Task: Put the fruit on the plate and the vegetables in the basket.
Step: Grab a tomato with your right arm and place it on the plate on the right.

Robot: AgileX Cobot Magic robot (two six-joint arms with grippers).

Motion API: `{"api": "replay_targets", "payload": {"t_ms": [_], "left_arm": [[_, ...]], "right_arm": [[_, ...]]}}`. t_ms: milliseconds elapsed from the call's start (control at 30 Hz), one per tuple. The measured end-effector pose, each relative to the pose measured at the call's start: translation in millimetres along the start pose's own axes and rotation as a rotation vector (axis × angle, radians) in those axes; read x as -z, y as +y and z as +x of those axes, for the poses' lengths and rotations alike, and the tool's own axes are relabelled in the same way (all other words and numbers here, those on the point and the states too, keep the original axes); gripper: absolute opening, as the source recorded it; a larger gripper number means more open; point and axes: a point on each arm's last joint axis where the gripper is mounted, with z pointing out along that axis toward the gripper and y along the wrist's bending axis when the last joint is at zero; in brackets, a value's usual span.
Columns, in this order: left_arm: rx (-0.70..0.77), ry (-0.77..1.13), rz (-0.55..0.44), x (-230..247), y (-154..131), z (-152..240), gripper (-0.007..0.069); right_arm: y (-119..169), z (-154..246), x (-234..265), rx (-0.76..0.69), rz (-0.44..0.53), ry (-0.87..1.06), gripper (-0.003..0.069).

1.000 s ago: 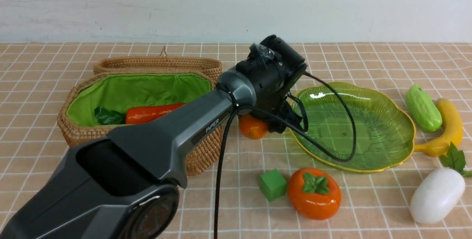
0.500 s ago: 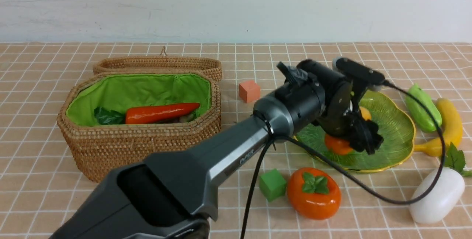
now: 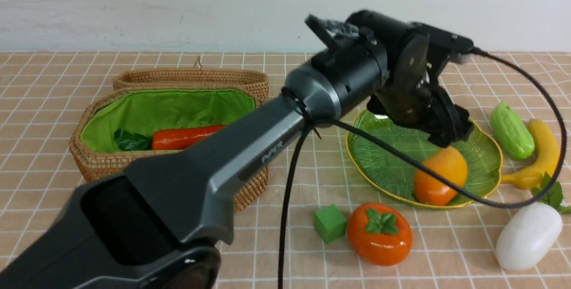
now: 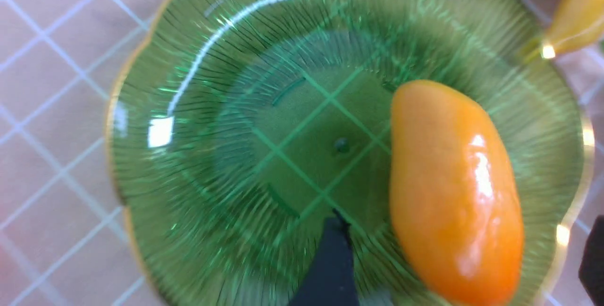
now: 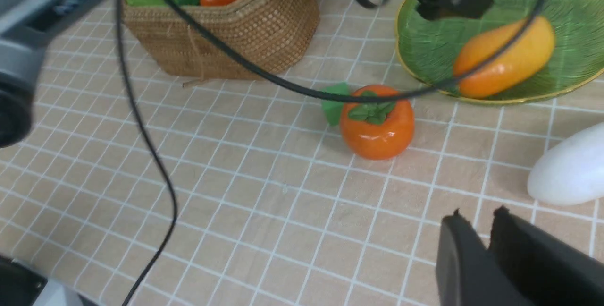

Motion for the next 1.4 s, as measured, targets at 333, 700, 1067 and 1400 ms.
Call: {"api": "replay_targets", "payload": {"t_ms": [333,700,1067,1400], "left_arm": [[0.068,-0.031,0.024,187,-5,-17,0.0008],[0.075,0.08,0.012,274,0,81,-0.0013],[0.07,-0.11,0.06,304,4,204,-0.0013],[0.043,-0.355,0.098,318,5,239,-0.0013]], "right_arm": [[32,-12,-60,0.08,0.175,0.187,0.0113],[70,-24,-191,0.37,0.382,0.5,0.0118],[-39,-39,-235,-0.204,0.236,0.528,0.0124],[-54,-11,-289,-0.522,0.148,0.384,0.0444]]}}
